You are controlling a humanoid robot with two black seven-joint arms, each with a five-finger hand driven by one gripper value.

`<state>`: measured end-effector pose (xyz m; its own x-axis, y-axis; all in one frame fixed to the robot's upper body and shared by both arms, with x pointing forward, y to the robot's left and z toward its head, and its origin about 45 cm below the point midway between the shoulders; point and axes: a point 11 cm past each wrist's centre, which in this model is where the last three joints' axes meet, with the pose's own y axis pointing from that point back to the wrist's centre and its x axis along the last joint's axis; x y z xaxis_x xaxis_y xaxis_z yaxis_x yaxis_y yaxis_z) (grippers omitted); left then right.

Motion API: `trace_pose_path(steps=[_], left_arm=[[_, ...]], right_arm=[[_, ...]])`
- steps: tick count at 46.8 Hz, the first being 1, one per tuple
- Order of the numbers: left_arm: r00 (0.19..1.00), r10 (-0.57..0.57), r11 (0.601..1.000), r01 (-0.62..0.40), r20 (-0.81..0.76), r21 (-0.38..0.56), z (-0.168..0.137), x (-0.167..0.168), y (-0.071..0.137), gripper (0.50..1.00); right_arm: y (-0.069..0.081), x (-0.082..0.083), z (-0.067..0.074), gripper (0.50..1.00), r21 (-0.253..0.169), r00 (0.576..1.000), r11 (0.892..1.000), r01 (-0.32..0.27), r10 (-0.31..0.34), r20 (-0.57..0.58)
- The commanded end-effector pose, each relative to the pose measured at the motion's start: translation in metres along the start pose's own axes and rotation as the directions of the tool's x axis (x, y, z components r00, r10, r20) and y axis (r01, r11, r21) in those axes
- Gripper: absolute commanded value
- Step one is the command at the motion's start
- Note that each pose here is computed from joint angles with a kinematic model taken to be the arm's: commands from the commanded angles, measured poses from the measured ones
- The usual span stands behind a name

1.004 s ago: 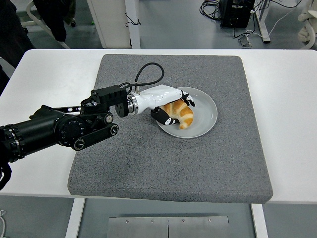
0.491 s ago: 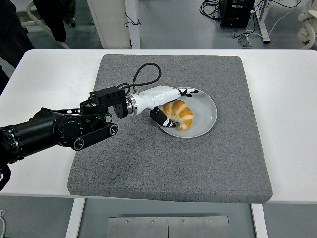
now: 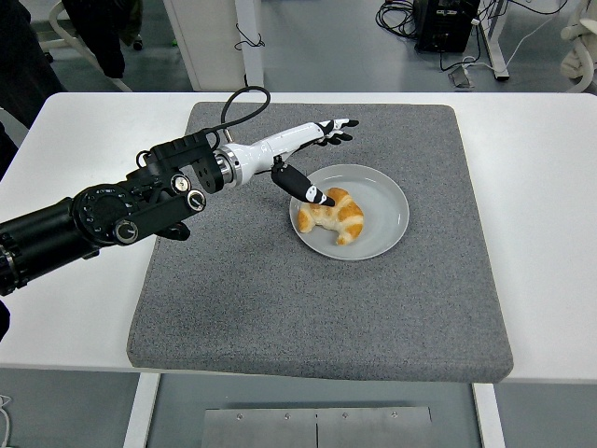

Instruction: Place the bread on the plate

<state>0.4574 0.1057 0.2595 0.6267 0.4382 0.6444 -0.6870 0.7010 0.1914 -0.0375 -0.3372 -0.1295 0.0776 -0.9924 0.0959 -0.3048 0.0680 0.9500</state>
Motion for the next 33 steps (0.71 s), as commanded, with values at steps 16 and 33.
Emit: trace_pose_path(steps=[16,33], left_arm=[[0.947,0.197,0.976,-0.213,-0.253,-0.039,0.008,0.071,0.020,0.969],[0.823,0.350,0.931,-0.359,-0.448,0.067,-0.026,0.099,0.037,0.971]], right_arm=[[0.000,0.000,0.000,1.000,0.000,1.000,1.000,0.000,0.000,0.000],[0.000,0.000,0.000,1.000,0.000,1.000,1.000,-0.001,0.001,-0.001]])
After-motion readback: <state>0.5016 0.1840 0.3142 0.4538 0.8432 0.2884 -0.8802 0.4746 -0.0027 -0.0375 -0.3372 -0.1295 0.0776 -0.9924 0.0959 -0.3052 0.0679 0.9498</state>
